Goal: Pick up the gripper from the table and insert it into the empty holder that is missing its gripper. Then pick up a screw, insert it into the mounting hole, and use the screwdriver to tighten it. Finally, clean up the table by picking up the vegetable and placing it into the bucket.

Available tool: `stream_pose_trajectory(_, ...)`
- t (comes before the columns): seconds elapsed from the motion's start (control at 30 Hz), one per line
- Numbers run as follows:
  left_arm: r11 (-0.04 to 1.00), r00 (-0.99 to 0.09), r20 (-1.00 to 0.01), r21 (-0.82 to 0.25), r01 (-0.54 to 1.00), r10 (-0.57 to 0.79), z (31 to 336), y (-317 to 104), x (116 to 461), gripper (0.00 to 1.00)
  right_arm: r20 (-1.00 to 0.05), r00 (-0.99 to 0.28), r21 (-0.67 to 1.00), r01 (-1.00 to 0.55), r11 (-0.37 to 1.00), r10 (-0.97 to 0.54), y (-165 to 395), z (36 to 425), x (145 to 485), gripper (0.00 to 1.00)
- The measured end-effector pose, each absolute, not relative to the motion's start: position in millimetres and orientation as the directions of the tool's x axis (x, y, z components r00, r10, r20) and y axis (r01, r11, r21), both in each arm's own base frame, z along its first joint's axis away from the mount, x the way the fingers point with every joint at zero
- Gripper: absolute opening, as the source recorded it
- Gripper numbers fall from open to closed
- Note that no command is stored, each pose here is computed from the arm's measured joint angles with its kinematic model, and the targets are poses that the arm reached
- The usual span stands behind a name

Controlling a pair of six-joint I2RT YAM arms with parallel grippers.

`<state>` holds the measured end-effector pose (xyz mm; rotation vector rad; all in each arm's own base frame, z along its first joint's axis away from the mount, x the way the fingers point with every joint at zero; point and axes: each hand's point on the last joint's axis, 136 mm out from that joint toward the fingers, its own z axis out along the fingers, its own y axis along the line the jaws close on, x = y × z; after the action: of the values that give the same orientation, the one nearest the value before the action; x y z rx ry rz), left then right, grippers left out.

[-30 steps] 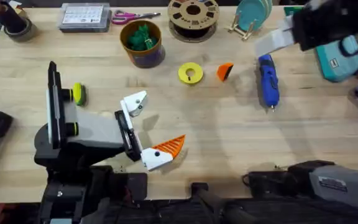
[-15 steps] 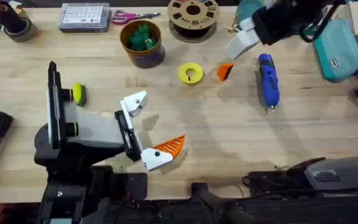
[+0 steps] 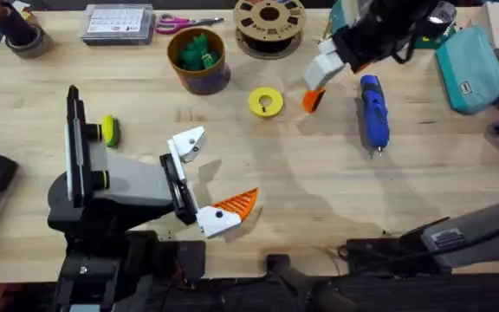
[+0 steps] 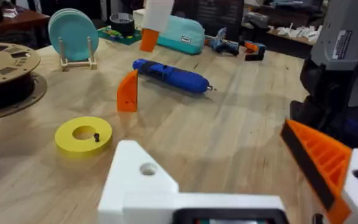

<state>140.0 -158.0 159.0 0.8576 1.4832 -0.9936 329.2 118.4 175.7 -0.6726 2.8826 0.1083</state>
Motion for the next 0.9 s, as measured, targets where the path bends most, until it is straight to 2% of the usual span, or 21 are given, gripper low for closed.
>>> stream_pose_trajectory(0.17,0.386,-0.136,-0.991,-0.128,0.914,-0.007,159.0,-158.0,140.0,0.985,-0.216,-0.88,0.026,-0.438,0.899,-0.423,118.5,161.1,339.2,0.998)
stream_pose_trajectory(0.9,0.386,-0.137,-0.991,-0.129,0.914,-0.007,159.0,-158.0,140.0,0.985,-0.13,-0.914,0.044,-0.393,0.919,-0.385,121.2,85.2,356.9,0.99)
